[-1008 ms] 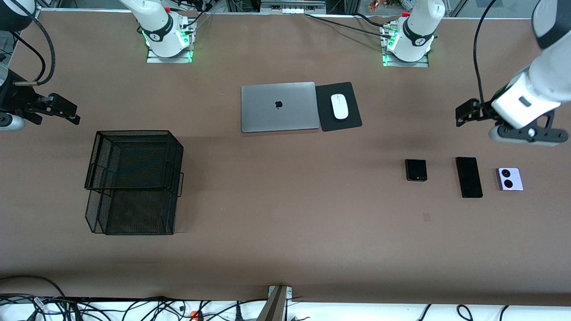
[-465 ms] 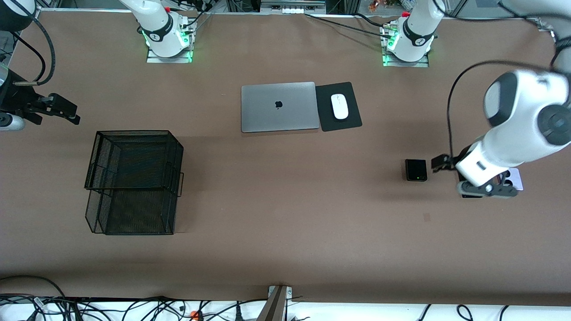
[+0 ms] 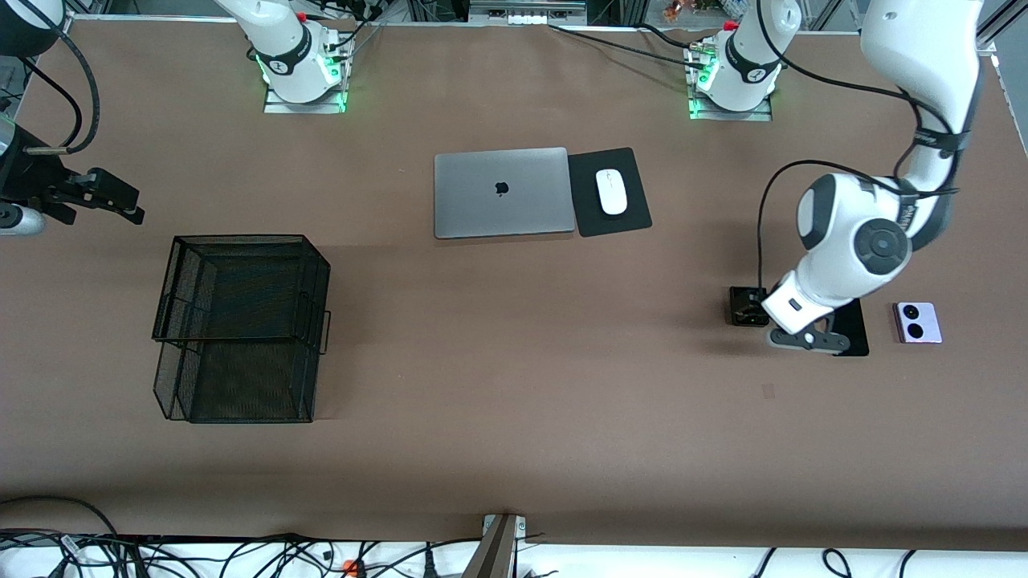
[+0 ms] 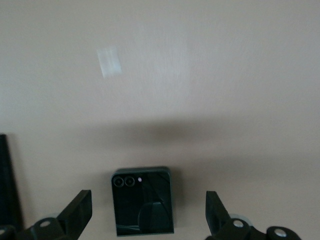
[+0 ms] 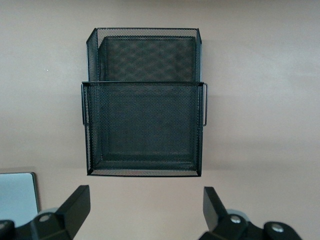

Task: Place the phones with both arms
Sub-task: 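Lower the left gripper and grasp the flip phone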

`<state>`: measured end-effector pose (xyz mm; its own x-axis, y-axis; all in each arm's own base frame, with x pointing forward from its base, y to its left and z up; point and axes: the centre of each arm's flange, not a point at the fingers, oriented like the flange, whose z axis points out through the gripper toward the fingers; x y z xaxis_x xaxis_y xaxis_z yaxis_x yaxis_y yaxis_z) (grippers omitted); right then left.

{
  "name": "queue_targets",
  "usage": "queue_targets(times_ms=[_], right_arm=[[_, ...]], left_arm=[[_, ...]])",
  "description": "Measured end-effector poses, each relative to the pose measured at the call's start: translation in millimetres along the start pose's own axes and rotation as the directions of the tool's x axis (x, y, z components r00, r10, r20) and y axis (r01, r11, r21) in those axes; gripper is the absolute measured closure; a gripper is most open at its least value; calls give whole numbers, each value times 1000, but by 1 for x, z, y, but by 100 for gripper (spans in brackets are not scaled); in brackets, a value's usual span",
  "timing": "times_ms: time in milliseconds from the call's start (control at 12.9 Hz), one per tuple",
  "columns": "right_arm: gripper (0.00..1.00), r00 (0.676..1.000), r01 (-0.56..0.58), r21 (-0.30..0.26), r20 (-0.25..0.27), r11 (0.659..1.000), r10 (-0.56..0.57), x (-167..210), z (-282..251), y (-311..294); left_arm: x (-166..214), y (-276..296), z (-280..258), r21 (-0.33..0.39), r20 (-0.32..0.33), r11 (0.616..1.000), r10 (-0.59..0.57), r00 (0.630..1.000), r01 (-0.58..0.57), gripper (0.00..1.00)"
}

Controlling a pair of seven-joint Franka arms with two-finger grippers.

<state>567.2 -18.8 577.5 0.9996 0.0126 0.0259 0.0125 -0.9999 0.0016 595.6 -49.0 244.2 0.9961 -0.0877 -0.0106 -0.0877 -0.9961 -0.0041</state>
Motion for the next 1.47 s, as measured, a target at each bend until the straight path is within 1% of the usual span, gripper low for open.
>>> queue_targets(times_ms=[155,310,620,1240,1395,1473], right_arm=[[0,1000,0,0,0,1000,0,0,0,0],[0,1000,0,0,0,1000,0,0,0,0],[0,1000,0,0,0,1000,0,0,0,0],[0,1000,0,0,0,1000,0,0,0,0],[0,1000,0,0,0,1000,0,0,0,0],[0,1000,0,0,1,1000,0,0,0,0]], left_arm=[[-20,0,25,-2,-3,1000,0,1000,0,0],[-32,1,41,-2,12,1000,1,1000,-1,0],[-37,-10,52,-2,30,1000,-18,999,18,0],[-39,-12,83,-6,21,1000,-23,1000,23,0],[-38,-13,82,-5,14,1000,-23,1000,24,18],[-37,-13,79,-5,9,1000,-24,1000,24,19]])
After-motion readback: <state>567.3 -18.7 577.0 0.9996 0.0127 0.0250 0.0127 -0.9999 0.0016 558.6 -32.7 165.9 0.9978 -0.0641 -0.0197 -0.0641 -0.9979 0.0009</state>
